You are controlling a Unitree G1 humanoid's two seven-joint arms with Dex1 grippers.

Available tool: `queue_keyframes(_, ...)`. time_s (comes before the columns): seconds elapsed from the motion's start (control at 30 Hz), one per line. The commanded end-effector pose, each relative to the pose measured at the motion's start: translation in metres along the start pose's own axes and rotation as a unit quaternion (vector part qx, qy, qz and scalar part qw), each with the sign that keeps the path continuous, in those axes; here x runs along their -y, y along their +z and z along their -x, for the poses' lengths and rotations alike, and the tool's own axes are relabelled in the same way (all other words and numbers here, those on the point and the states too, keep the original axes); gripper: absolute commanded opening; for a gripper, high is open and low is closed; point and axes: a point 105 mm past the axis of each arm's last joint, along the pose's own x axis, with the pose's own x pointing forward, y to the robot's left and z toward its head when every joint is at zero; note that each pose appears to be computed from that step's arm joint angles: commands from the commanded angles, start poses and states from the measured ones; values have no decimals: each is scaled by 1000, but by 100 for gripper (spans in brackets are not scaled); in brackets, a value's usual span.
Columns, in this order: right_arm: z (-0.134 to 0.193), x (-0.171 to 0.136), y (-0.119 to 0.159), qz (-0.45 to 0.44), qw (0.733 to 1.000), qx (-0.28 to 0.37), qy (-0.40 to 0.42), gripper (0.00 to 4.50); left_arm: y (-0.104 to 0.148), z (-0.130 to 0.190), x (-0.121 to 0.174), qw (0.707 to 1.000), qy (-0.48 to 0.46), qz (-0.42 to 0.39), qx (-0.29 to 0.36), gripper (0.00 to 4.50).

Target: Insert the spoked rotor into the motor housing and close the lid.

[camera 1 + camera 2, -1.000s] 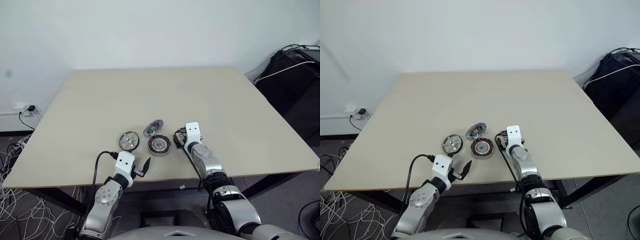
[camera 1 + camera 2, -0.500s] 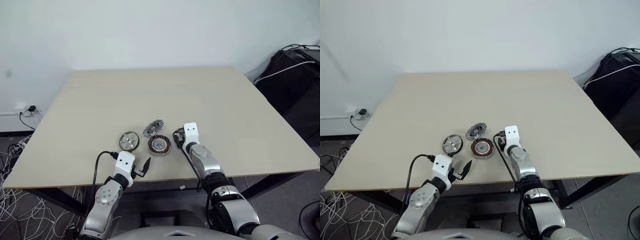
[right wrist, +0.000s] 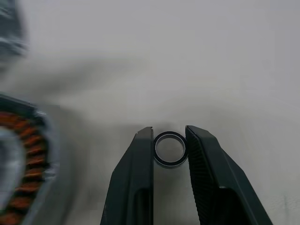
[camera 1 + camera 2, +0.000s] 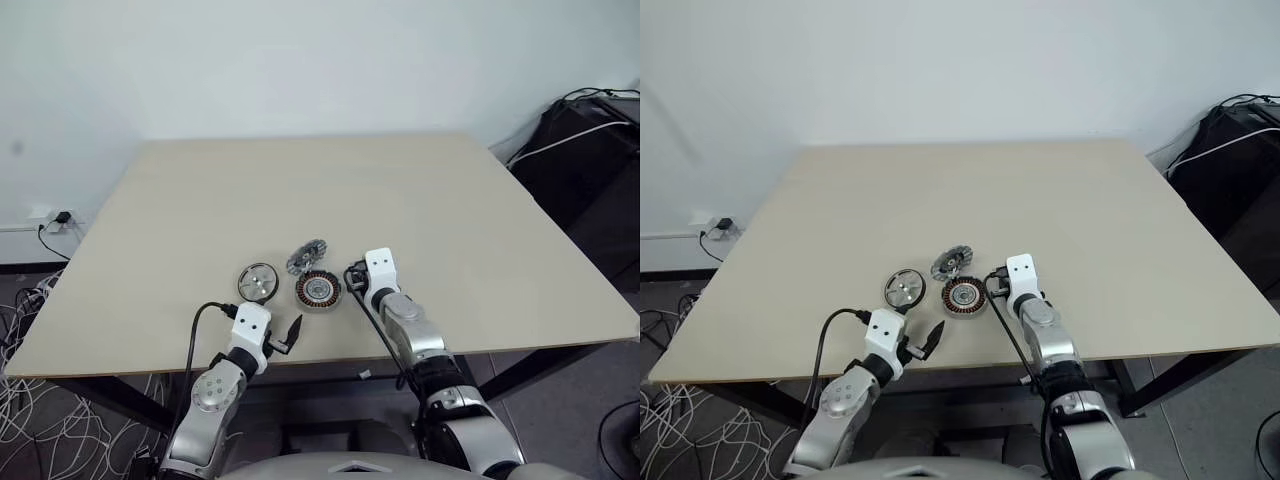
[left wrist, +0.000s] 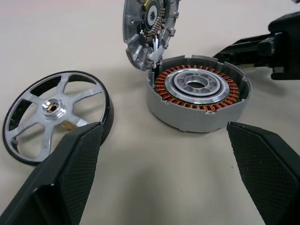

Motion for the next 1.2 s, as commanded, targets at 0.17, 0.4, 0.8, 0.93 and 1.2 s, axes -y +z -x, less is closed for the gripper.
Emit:
queue_keyframes(0.17, 24, -51, 35, 44, 991, 57, 108, 68, 15, -3, 1, 1000, -1, -2, 26, 450)
queue_keyframes(0.4, 28, -80, 27, 61, 984, 38, 164, 68, 14, -3, 1, 1000, 0, -3, 25, 450)
queue_keyframes(0.8, 14, -78, 26, 70, 984, 29, 160, 68, 14, -2, -1, 1000, 5, -1, 25, 450)
queue_keyframes(0.93, 12, -76, 23, 67, 985, 24, 157, 68, 15, -2, -1, 1000, 5, 0, 26, 450)
queue_keyframes(1.2, 12, -72, 17, 62, 987, 18, 149, 68, 14, -2, -1, 1000, 3, -1, 25, 450)
